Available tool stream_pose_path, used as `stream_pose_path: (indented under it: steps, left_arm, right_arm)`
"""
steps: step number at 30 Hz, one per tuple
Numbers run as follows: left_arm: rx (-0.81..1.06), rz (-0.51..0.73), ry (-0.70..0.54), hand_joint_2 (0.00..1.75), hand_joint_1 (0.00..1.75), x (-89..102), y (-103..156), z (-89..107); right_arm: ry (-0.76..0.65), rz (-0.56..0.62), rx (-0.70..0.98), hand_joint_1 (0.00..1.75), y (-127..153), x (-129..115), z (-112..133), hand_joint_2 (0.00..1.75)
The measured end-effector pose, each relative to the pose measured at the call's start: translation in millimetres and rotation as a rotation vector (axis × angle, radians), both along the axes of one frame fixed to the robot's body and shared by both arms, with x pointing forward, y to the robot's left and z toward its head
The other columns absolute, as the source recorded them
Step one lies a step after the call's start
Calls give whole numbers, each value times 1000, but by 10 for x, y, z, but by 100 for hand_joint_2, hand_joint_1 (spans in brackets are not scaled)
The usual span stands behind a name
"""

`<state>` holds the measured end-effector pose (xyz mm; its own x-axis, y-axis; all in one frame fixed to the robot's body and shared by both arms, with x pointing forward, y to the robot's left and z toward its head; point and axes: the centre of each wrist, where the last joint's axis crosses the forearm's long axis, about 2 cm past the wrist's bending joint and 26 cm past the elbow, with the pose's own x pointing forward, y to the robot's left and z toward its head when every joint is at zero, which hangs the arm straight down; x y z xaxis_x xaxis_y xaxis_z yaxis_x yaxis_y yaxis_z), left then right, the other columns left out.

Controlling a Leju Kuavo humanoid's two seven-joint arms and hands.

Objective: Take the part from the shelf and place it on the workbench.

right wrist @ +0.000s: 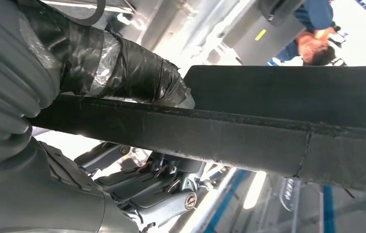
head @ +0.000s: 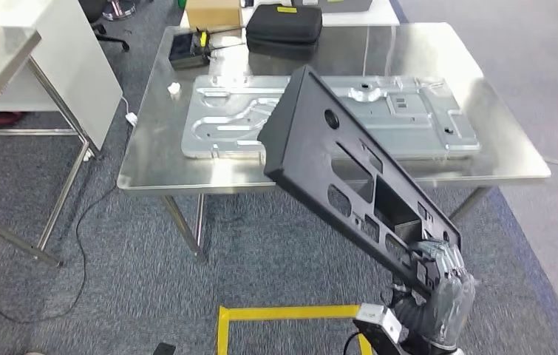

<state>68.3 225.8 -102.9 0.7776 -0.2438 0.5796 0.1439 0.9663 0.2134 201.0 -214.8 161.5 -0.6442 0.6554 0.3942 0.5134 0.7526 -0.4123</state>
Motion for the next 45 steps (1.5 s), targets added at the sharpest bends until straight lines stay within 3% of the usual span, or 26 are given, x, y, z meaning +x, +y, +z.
stream_pose_path:
  steps: [29, 45]
  left_arm:
    - [-2, -37, -5, 175, 0, 50, -8, 9]
    - [-4, -76, -9, 175, 0, 152, -36, 31]
  right_arm:
    - [-29, 9, -24, 175, 30, 134, 94, 175]
    - [-104, 10, -61, 175, 37, 397, 311, 175]
